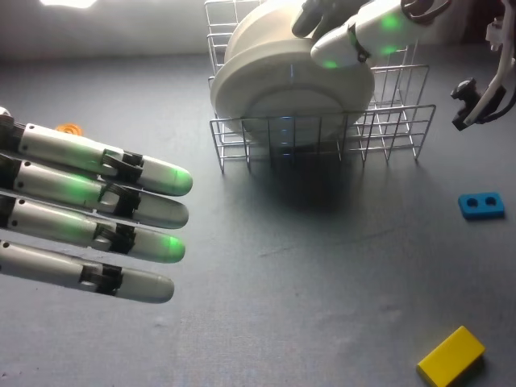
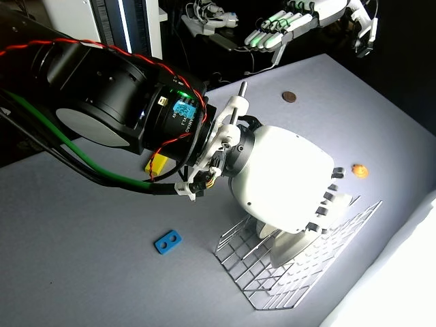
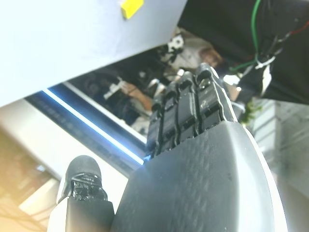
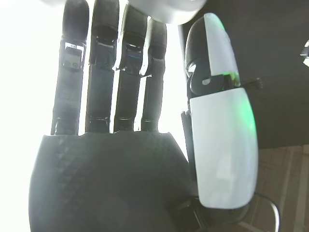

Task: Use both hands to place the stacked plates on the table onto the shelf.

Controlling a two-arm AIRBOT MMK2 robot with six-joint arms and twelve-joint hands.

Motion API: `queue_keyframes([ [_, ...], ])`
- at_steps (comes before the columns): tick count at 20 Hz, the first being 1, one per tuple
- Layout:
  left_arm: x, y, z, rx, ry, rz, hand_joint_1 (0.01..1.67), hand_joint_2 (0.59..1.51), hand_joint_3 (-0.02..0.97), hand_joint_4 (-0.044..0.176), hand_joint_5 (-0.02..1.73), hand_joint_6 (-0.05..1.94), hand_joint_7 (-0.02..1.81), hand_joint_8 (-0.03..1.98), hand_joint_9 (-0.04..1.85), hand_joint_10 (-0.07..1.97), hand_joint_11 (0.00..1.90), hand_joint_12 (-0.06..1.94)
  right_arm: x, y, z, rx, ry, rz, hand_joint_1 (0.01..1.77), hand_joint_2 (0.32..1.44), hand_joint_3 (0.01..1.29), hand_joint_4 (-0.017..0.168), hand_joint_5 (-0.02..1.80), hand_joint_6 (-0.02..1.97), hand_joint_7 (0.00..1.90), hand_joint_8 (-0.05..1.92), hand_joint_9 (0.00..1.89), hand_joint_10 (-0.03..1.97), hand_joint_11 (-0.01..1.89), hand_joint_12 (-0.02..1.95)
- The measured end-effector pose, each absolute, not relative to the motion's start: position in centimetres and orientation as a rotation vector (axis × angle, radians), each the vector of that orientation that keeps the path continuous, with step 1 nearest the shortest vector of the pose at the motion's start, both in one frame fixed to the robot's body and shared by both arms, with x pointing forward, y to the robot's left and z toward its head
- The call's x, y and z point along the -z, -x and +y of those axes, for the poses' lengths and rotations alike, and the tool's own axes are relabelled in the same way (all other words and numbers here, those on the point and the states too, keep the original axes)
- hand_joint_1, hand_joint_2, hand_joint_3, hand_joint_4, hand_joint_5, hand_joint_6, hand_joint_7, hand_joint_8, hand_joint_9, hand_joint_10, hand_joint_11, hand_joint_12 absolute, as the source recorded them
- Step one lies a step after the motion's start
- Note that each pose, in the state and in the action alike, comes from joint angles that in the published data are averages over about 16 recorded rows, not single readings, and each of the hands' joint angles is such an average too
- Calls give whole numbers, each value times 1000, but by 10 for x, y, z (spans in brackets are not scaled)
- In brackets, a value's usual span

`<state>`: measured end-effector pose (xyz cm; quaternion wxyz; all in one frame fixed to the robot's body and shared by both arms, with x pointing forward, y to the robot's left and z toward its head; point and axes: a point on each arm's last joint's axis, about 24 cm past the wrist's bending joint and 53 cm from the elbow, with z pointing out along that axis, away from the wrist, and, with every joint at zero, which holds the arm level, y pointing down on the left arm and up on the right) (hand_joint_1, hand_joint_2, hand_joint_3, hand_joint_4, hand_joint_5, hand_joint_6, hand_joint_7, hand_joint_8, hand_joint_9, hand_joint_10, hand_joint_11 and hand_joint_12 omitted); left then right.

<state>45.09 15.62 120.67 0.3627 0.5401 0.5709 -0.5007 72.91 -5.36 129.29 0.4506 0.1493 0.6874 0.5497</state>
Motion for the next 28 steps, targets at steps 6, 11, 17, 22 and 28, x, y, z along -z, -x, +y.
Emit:
queue_keyframes([
  [6,-1209,-452,155,1290,-1385,1460,20,1187,-1,0,109,19,114,0,79,19,31,74,-1315,-713,-53,-1353,-282,1648,1012,1056,9,-2,876,33,960,16,943,17,552,717],
  [11,-1212,-454,156,1295,-1373,1460,20,1191,-1,0,144,19,155,2,124,21,39,166,-1336,-687,-52,-1309,-122,1573,953,1058,9,-2,846,29,914,16,902,17,513,753],
  [17,-1215,-454,155,1308,-1367,1458,21,1204,0,16,473,373,542,442,479,485,319,777,-1338,-640,-48,-1217,116,1508,678,1067,8,0,865,397,934,408,918,419,663,1134],
  [22,-1217,-453,154,1317,-1364,1454,150,1213,1,65,846,790,954,879,899,979,692,1330,-1324,-603,-48,-1159,261,1499,501,1119,9,3,1008,950,1060,966,1049,982,981,1483],
  [28,-1218,-452,153,1321,-1362,1449,233,1216,1,107,1202,1274,1355,1410,1293,1558,1084,1865,-1309,-580,-50,-1124,332,1522,325,1153,9,5,1101,1532,1145,1562,1139,1586,1267,1866],
])
